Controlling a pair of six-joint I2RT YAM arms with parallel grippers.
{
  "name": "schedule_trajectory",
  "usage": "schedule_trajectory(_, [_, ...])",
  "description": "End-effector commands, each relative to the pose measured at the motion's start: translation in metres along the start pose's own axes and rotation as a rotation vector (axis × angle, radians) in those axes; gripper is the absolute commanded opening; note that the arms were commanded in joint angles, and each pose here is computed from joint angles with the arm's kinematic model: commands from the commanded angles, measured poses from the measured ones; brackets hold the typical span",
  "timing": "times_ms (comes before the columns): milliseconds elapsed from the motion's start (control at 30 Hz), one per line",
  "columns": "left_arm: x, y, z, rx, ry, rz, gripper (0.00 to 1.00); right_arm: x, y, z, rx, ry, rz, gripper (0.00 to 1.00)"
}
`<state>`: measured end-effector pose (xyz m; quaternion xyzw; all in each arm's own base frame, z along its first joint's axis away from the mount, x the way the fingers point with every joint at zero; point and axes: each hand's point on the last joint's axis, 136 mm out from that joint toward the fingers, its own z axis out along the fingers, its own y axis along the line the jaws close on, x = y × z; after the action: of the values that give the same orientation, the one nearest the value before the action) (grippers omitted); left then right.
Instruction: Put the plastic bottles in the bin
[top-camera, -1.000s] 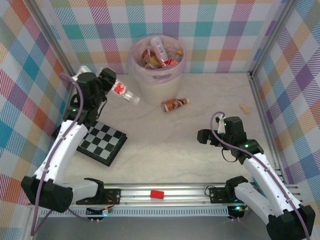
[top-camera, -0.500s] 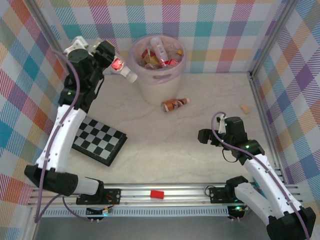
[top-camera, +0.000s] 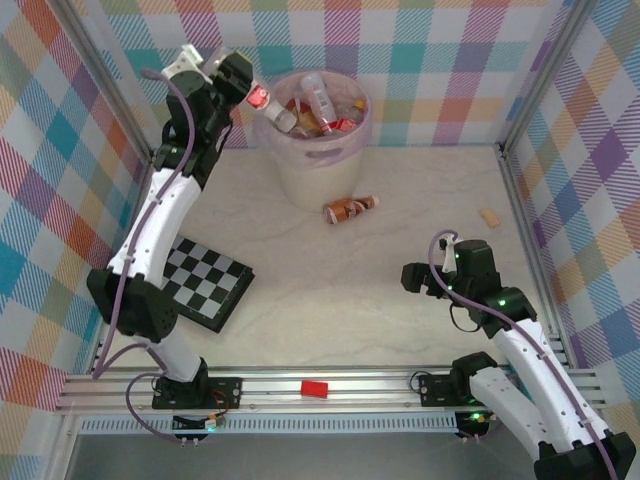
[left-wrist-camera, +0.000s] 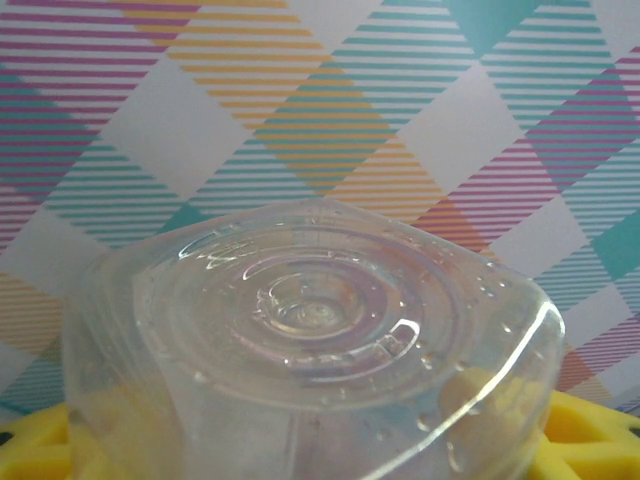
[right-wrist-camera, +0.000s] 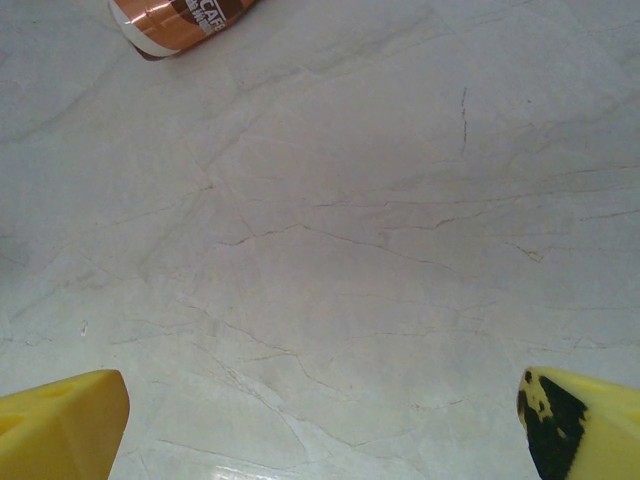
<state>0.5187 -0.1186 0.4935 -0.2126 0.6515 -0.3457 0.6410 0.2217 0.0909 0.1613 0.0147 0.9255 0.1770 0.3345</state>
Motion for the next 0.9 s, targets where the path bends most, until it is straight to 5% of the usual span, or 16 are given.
schedule_trajectory(0, [0.0, -0.022, 0.018, 0.034, 0.051, 0.073, 0.0, -0.006, 0.001, -0.007, 0.005, -0.019, -0.013, 1.0])
schedule_trajectory(533, [0.111, 0.046, 0.089, -0.147, 0.335, 0.202, 0.06, -0.003, -0.003, -0.008, 0.024, -0.017, -0.015, 1.0])
schedule_trajectory(867, [0.137, 0.061, 0.086, -0.175, 0.406, 0.274, 0.74, -0.001, -0.005, -0.004, 0.029, -0.011, -0.007, 1.0])
